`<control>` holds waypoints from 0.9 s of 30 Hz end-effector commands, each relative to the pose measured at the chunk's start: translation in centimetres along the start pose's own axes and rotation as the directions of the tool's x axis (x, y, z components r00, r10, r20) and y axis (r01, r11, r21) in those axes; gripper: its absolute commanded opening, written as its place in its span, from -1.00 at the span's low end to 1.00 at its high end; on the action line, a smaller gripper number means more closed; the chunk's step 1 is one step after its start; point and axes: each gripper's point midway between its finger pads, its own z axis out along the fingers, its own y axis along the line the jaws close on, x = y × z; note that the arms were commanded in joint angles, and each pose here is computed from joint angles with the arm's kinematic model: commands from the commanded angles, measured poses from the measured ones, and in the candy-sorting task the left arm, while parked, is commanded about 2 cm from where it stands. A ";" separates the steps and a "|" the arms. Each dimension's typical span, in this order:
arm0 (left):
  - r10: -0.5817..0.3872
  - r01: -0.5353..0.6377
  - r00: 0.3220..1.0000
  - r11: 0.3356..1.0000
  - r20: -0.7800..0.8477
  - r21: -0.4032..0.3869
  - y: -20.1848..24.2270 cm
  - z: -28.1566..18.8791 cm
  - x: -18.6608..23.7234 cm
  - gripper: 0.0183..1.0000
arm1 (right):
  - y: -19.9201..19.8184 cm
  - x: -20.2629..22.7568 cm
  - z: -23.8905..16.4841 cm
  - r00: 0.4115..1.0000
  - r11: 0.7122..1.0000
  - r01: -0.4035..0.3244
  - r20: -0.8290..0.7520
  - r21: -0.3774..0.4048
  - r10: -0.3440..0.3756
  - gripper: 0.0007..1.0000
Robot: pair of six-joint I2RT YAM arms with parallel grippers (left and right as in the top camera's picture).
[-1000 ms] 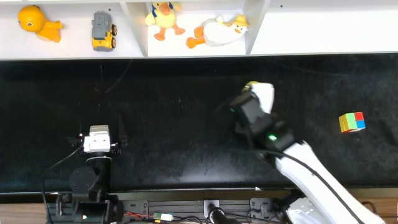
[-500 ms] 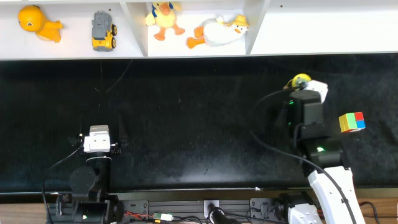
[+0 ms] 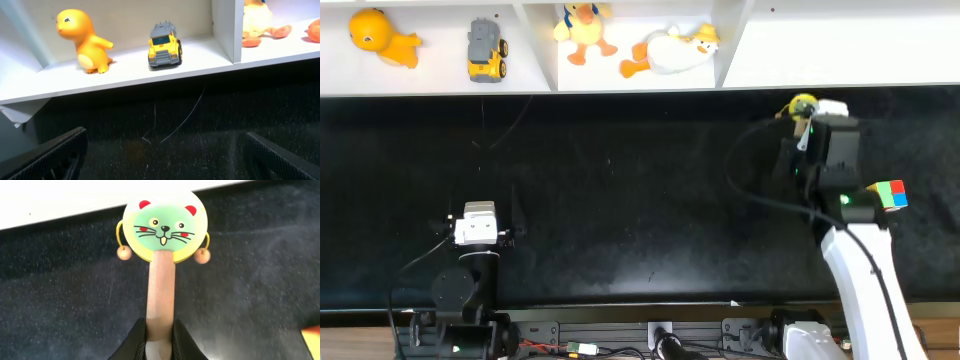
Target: Store Toys
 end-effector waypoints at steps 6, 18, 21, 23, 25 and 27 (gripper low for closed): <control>0.018 -0.018 1.000 1.000 0.006 -0.008 0.1 -0.1 -0.1 1.00 | 1.2 -6.4 0.8 0.994 0.995 0.097 0.044 -0.012 -0.097 -0.92; 0.018 -0.018 1.000 1.000 0.006 -0.008 0.1 -0.1 -0.1 1.00 | 1.4 -9.3 4.1 0.982 0.981 0.191 0.012 0.022 -0.191 -0.92; 0.018 -0.018 1.000 1.000 0.006 -0.008 0.1 -0.1 -0.1 1.00 | 1.5 -10.0 4.7 0.975 0.975 0.220 0.013 0.023 -0.220 -0.92; 0.018 -0.017 1.000 1.000 0.006 -0.008 0.1 -0.1 -0.1 1.00 | 1.6 -10.3 5.0 0.971 0.971 0.236 0.015 0.024 -0.237 -0.92; 0.018 -0.017 1.000 1.000 0.006 -0.008 0.1 -0.1 -0.1 1.00 | 1.6 -10.6 5.3 0.967 0.967 0.252 0.017 0.025 -0.252 -0.92; 0.018 -0.018 1.000 1.000 0.006 -0.008 0.1 -0.1 -0.1 1.00 | 1.7 -11.0 5.7 0.965 0.965 0.260 0.023 0.027 -0.261 -0.92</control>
